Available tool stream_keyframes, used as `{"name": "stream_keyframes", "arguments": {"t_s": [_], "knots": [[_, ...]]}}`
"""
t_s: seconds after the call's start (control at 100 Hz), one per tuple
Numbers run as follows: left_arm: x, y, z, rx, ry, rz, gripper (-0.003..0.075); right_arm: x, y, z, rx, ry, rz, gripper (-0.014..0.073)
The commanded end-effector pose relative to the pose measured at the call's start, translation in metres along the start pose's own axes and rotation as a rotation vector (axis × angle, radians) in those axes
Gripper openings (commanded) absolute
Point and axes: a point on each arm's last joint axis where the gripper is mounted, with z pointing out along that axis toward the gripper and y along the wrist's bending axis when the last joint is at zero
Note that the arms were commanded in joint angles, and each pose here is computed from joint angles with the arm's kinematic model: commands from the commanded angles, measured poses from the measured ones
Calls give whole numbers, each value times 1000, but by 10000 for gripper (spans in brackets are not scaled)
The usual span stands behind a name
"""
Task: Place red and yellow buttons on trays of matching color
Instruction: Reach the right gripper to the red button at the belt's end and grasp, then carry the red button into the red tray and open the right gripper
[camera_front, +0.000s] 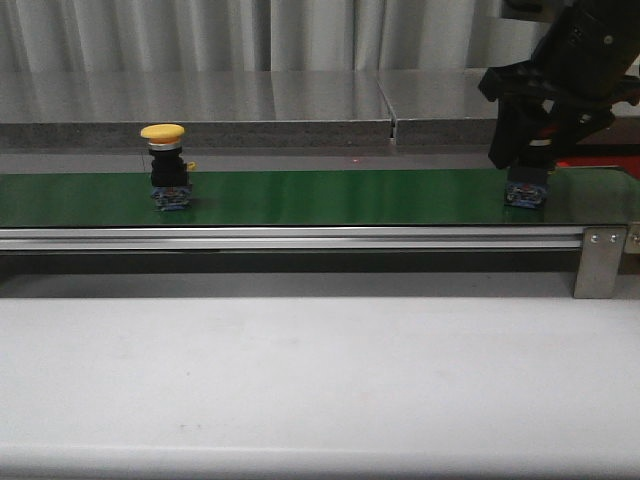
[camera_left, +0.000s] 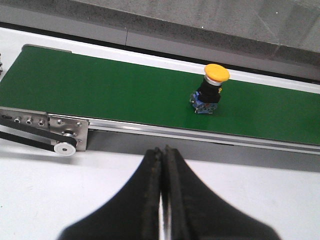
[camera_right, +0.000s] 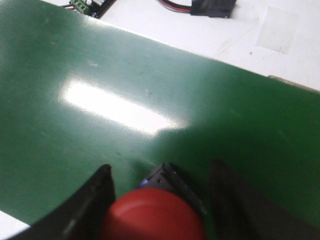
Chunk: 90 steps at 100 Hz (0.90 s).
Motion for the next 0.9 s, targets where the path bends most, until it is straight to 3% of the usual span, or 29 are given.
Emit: {"name": "stream_keyframes", "arguments": {"t_s": [0.0, 0.07, 0.26, 0.43, 0.6, 0.74, 0.89], "knots": [[-15, -1, -3, -7, -93, -14, -19, -18, 6, -31, 3, -105, -22, 239], [-15, -1, -3, -7, -93, -14, -19, -21, 3, -37, 0, -99, -22, 201], [-15, -1, -3, -7, -93, -14, -19, -39, -25, -77, 38, -126, -3, 201], [-15, -1, -3, -7, -93, -14, -19, -44, -85, -121, 152, -231, 108, 201], [-15, -1, -3, -7, -93, -14, -19, -20, -148, -148, 260, -258, 257, 201], [-15, -1, -3, -7, -93, -14, -19, -3, -188, -154, 320, -287, 362, 201], [-15, -1, -3, -7, -93, -14, -19, 4, -213, -139, 296, -330, 455, 201]]}}
